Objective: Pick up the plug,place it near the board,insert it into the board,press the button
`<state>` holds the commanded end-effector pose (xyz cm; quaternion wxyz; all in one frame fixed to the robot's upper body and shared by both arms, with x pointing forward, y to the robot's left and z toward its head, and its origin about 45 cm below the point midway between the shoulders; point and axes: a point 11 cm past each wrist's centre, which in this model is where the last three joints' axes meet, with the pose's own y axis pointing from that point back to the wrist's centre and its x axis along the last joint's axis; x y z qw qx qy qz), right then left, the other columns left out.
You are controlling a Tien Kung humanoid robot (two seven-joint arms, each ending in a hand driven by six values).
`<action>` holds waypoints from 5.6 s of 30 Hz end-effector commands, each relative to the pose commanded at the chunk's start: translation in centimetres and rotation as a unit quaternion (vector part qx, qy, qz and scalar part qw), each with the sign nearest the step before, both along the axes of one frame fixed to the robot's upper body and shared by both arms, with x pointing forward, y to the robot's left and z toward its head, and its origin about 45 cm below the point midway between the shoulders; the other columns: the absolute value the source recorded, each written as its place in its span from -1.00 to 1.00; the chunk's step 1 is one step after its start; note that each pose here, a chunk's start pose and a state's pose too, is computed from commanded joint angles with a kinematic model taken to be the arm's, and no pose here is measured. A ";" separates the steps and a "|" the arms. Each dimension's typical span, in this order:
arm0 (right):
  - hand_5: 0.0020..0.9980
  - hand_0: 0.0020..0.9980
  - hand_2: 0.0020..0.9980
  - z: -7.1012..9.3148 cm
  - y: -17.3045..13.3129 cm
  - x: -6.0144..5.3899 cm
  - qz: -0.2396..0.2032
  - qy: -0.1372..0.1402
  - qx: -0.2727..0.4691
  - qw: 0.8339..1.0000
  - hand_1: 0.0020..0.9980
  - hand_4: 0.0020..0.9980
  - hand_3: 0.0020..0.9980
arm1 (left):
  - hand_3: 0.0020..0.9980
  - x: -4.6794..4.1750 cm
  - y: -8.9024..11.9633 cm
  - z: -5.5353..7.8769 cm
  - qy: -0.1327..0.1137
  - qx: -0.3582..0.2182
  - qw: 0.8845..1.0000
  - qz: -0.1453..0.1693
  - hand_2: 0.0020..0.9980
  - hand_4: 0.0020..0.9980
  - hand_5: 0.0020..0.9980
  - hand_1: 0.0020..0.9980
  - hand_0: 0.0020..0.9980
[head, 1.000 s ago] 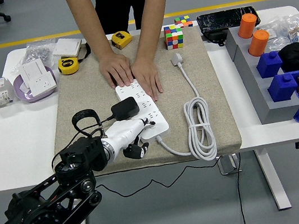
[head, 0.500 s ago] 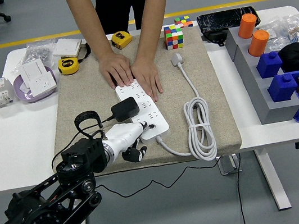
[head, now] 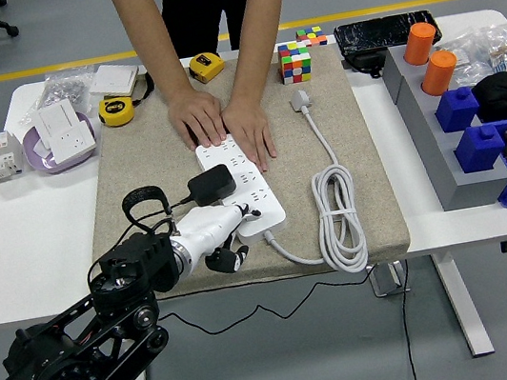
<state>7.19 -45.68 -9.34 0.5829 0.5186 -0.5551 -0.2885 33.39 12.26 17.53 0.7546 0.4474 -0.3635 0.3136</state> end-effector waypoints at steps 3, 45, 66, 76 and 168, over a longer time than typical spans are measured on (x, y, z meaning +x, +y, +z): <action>0.69 0.85 0.58 0.0 0.1 -0.1 0.000 0.001 0.001 1.000 0.71 1.00 0.64 | 0.34 -0.20 -0.4 1.3 -0.018 -0.085 0.996 0.004 -0.56 0.10 -0.62 -0.79 -0.56; 0.69 0.85 0.58 -0.1 0.3 0.1 0.000 0.001 0.002 1.000 0.70 1.00 0.64 | 0.41 -0.43 2.2 -0.7 0.025 -0.204 0.978 0.033 -0.69 -0.04 -0.99 -0.93 -0.63; 0.69 0.86 0.58 -0.2 0.5 0.0 0.008 0.005 0.004 1.000 0.70 1.00 0.64 | 0.57 0.88 1.9 -1.9 -0.037 0.006 0.999 -0.002 -0.71 -0.03 -1.00 -0.97 -0.65; 0.69 0.86 0.58 -0.1 0.2 -0.1 0.006 0.006 0.001 1.000 0.70 1.00 0.64 | 0.74 1.13 1.7 -2.2 -0.029 0.014 0.999 0.000 -0.71 0.03 -1.00 -0.98 -0.65; 0.69 0.86 0.58 -0.1 0.4 0.3 0.006 0.002 0.003 1.000 0.70 1.00 0.63 | 0.74 8.93 5.9 -3.0 -0.053 -0.100 0.985 0.127 0.80 1.00 -0.56 0.91 0.89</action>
